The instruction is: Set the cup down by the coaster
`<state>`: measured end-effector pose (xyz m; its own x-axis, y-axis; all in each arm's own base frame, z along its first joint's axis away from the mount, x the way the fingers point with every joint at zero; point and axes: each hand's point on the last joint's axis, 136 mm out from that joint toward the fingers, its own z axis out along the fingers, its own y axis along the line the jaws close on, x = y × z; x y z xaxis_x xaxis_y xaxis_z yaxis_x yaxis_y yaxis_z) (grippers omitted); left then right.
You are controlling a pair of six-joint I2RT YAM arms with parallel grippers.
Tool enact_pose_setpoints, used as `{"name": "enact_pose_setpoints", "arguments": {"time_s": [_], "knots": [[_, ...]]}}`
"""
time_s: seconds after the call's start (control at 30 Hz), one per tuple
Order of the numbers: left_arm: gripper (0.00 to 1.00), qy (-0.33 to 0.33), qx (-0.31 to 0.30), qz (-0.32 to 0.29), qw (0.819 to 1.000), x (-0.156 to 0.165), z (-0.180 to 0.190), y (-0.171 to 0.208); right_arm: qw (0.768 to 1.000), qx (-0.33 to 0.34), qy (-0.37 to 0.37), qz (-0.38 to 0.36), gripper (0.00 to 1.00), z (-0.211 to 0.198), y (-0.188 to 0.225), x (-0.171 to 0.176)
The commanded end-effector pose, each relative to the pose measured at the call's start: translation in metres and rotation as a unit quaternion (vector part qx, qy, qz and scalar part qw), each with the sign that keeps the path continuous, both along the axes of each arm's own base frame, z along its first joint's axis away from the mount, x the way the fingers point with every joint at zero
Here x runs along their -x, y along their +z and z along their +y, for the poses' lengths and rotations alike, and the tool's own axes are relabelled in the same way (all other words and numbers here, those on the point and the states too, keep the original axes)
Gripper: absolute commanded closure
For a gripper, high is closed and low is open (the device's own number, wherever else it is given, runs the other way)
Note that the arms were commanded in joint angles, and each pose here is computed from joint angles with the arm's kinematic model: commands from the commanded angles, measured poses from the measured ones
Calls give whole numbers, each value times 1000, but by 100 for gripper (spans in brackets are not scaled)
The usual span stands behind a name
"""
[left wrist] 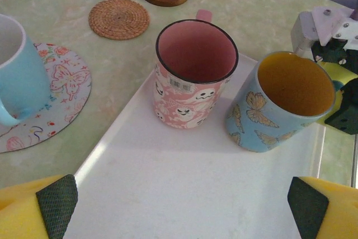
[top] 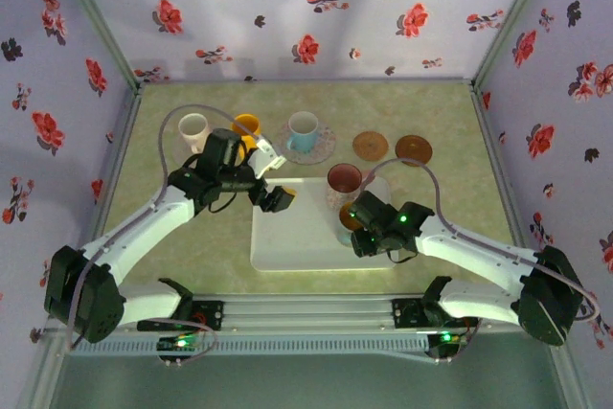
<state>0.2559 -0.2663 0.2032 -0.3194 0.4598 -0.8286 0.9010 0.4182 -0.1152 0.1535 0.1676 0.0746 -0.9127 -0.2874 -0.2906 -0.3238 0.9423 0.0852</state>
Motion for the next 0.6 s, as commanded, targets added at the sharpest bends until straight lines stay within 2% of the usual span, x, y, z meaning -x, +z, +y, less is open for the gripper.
{"name": "enact_pose_setpoints", "arguments": {"time_s": [0.0,0.27,0.57], "knots": [[0,-16,15,-13,1000,7,-4,8,1000,14,-9,-17,55,-4,-5,-6],[0,-21,15,-11,1000,9,-8,4,1000,18,-1,-14,61,-2,-6,-6],[0,-25,15,-15,999,7,-11,4,1000,9,6,-18,75,1,-1,-6]]}}
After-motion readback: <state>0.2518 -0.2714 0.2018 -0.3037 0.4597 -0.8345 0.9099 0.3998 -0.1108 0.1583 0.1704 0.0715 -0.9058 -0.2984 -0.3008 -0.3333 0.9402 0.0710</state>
